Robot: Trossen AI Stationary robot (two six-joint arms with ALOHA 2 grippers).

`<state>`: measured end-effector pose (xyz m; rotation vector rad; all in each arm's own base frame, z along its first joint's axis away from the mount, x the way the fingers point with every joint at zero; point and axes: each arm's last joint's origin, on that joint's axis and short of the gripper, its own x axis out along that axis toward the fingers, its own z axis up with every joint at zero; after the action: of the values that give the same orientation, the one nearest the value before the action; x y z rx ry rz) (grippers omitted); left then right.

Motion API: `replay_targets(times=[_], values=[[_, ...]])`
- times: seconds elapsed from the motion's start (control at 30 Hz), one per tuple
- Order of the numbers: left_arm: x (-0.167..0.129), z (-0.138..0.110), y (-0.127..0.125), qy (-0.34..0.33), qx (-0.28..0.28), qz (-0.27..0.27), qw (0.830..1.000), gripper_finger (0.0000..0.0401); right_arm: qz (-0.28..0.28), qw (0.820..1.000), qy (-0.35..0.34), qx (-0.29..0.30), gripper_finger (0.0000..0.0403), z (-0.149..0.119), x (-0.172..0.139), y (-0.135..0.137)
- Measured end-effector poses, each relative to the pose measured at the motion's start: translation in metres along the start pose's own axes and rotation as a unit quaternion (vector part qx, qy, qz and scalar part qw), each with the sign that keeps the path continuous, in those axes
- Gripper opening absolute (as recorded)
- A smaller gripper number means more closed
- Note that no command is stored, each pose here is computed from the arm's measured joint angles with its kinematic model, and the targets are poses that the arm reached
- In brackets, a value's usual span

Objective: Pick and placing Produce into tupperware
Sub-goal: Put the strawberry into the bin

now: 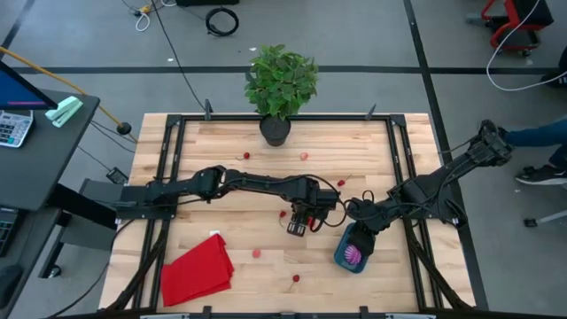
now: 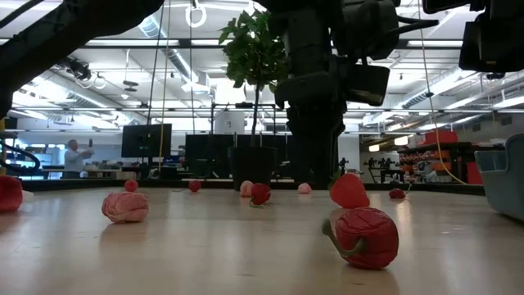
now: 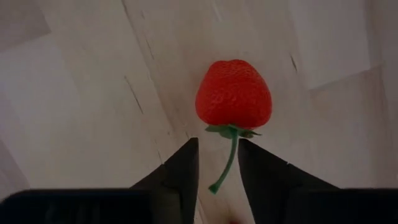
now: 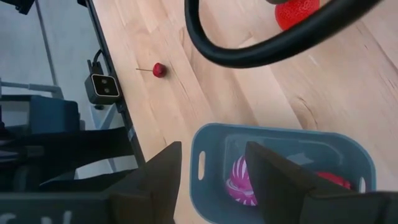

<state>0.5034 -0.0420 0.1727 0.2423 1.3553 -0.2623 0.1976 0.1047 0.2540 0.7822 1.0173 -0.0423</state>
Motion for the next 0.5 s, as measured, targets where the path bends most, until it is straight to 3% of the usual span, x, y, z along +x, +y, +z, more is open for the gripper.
replay_targets(times=[0.3,0.5], values=[[-0.0002,0.0,-0.0003,0.0,0.0,0.0,1.0,0.0012,0.0,1.0,0.0,0.0,0.0187,0.0001,-0.0001,0.0001],[-0.0007,0.0,-0.0006,0.0,-0.045,0.0,0.999,0.0005,0.0,1.0,0.0,0.0,0.0187,0.0,0.0,-0.0001]])
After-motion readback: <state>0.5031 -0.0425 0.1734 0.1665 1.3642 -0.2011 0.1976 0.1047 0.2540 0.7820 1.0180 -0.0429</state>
